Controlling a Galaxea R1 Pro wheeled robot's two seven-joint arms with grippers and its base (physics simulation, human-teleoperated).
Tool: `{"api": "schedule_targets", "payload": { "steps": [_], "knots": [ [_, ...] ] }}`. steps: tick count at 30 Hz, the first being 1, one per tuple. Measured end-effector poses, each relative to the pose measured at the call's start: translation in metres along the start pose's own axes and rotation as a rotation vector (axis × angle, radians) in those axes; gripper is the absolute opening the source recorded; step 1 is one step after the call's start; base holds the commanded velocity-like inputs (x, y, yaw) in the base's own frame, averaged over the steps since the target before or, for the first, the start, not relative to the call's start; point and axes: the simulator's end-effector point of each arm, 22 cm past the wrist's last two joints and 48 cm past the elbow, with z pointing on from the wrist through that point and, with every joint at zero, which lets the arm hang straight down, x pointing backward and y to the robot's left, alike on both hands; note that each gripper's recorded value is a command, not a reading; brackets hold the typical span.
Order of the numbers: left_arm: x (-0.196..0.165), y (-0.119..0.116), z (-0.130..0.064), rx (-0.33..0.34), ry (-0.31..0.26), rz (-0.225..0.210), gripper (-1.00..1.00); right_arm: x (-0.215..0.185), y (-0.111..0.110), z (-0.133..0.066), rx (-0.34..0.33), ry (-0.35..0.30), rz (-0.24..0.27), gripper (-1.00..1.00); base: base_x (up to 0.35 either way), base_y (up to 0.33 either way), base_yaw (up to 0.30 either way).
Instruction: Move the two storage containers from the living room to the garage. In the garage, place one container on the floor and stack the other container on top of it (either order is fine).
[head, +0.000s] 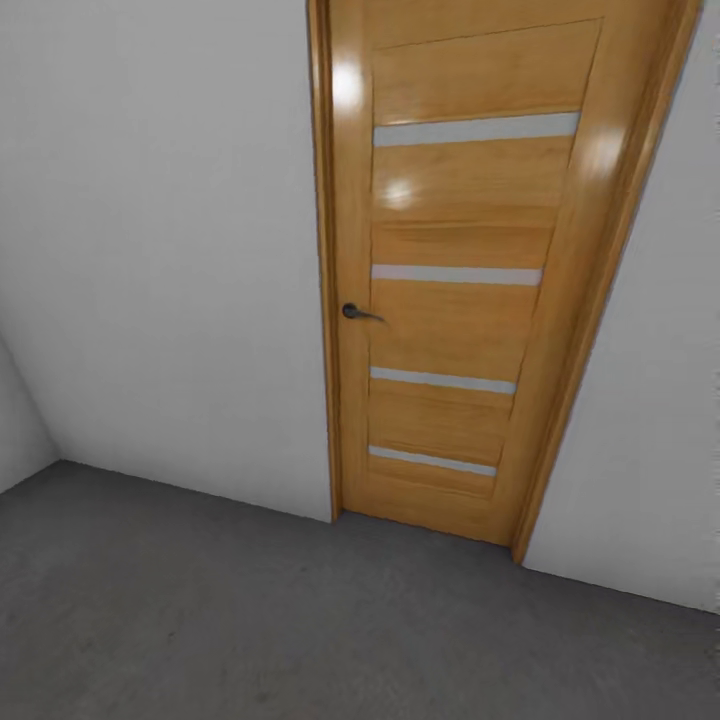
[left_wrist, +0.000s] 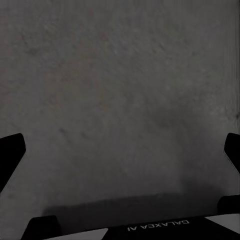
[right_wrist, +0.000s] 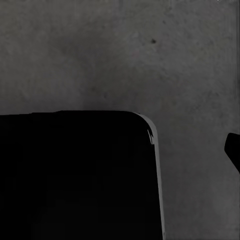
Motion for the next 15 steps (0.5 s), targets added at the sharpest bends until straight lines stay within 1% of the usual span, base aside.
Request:
{"api": "schedule_targets", "payload": {
  "steps": [7,15],
  "knots": [
    [0.0000,0.0000,0.0000,0.000,0.000,0.000,1.00,0.0001,0.0005,0.0000,-0.001,0.000,0.000,1.00,0.311,0.173,-0.299],
    [0.0002,-0.0002,0.0001,0.001,0.001,0.000,1.00,0.0000,0.0001,0.0000,0.000,0.000,0.000,1.00,0.278,0.213,-0.299]
  ]
}}
